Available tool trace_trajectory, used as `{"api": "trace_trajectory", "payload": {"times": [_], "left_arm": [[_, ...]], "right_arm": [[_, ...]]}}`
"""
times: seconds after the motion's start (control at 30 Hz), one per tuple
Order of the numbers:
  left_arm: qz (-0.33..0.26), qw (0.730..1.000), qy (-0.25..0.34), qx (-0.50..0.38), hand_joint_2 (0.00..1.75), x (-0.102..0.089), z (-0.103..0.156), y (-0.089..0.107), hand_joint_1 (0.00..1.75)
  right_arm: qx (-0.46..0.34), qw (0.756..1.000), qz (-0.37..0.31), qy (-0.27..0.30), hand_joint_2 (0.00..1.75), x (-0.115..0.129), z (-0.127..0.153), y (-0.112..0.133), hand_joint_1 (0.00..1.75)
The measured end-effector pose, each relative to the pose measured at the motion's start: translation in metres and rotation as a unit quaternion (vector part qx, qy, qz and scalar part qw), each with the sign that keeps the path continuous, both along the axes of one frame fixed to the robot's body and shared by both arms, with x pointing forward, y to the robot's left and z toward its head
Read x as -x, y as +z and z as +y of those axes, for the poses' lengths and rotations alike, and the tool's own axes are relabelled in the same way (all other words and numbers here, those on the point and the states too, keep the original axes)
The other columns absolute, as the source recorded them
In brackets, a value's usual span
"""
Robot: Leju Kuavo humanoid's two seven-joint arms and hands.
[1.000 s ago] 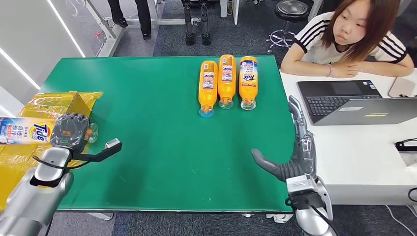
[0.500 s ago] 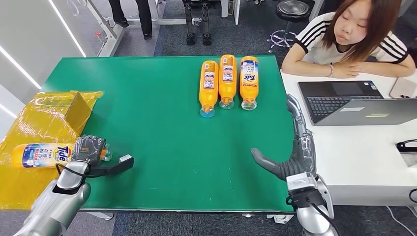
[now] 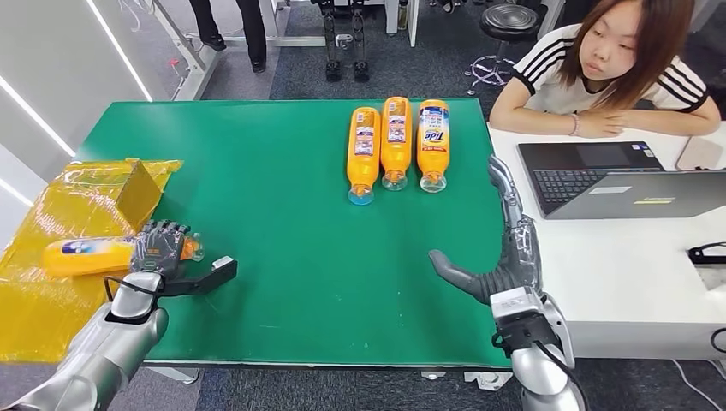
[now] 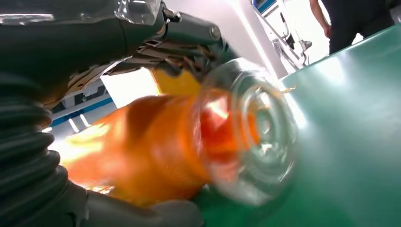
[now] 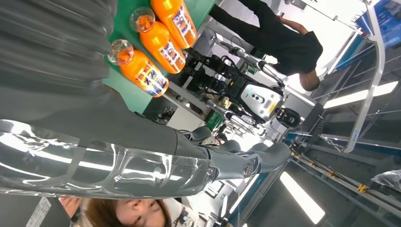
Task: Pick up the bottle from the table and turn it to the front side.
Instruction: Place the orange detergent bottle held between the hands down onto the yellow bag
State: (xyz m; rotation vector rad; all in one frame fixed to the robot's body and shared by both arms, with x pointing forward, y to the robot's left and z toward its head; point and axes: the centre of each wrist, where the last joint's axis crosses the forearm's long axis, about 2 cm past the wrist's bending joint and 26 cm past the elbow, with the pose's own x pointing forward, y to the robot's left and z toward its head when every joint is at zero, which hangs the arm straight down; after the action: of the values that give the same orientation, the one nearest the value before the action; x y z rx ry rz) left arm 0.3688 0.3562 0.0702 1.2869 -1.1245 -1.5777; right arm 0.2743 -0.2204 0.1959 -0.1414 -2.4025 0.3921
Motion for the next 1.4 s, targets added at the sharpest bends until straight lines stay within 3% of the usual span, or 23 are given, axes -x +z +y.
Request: {"api": "trace_trajectory", "payload": {"times": [0.57, 0.73, 0.87, 1.03, 1.2, 1.4], "left_arm": [[-0.006, 0.998, 0.015, 0.057, 1.75, 0.0, -0.008, -0.002, 0.0], [-0.05, 0.988, -0.032, 0.142, 1.75, 0.008, -0.02, -0.009, 0.0], [-0.113, 0.96, -0.085, 0.242, 1.75, 0.019, -0.052, -0.009, 0.0], [-0.193, 0.92, -0.107, 0.324, 1.75, 0.008, -0.09, 0.037, 0.0], [-0.259, 0.887, -0.154, 0.35, 1.75, -0.001, -0.107, 0.078, 0.0], [-0.328, 0.838, -0.2, 0.386, 1.75, -0.027, -0.125, 0.149, 0.0]], "right_arm": [[-0.005, 1.0, 0.016, 0.001, 1.75, -0.004, 0.0, -0.005, 0.0], [-0.008, 1.0, 0.024, 0.002, 1.75, -0.005, 0.0, -0.008, 0.0], [-0.013, 0.999, 0.032, -0.001, 1.75, -0.006, -0.001, -0.012, 0.0], [-0.016, 0.999, 0.04, -0.005, 1.75, -0.006, 0.0, -0.017, 0.0], [-0.016, 0.999, 0.044, -0.008, 1.75, -0.006, 0.001, -0.021, 0.0], [-0.012, 0.999, 0.044, 0.001, 1.75, -0.006, 0.006, -0.028, 0.0]]}}
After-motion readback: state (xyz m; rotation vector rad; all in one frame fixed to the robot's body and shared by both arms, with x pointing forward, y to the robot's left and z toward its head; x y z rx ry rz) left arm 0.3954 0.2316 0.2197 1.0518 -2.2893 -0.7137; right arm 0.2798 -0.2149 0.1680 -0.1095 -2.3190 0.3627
